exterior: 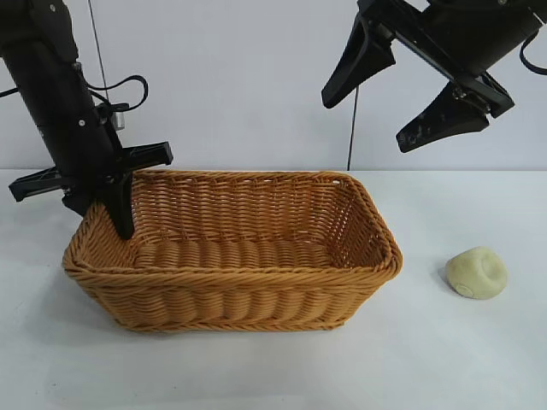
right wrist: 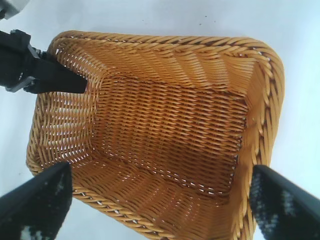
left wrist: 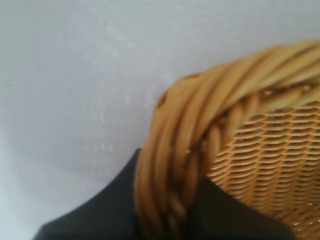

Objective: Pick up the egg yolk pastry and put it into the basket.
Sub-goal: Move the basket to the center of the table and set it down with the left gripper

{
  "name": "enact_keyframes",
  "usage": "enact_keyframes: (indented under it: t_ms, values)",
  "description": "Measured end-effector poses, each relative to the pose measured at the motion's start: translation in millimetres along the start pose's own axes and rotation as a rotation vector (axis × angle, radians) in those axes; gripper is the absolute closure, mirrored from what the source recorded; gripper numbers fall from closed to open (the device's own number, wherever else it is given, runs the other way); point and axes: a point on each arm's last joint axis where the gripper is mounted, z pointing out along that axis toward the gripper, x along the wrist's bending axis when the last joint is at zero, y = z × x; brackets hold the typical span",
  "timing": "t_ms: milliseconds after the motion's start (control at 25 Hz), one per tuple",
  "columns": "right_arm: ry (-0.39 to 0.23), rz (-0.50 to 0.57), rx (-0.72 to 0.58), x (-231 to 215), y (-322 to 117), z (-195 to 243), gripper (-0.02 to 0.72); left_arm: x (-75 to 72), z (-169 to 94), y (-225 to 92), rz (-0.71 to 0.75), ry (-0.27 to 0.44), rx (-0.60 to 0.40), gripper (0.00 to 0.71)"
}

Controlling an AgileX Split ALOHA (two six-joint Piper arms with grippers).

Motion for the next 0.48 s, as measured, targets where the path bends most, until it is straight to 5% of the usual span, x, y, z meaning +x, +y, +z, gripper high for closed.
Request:
enact_keyframes:
  t_ms: [400,440,480]
  values:
    - [0.000,0.000,0.001,0.0,-0.1,0.0,0.041,0.8,5.7,2.8,0.023,-0.004,-0.016,0.544]
    - [0.000,0.000,0.001,0.0,-0.1,0.0,0.041,0.6,5.7,3.1,0.023,-0.006,-0.020,0.501]
    - [0.000,0.000,0.001,0.0,-0.1,0.0,0.041,0.4,5.7,3.2,0.022,-0.009,-0.021,0.348]
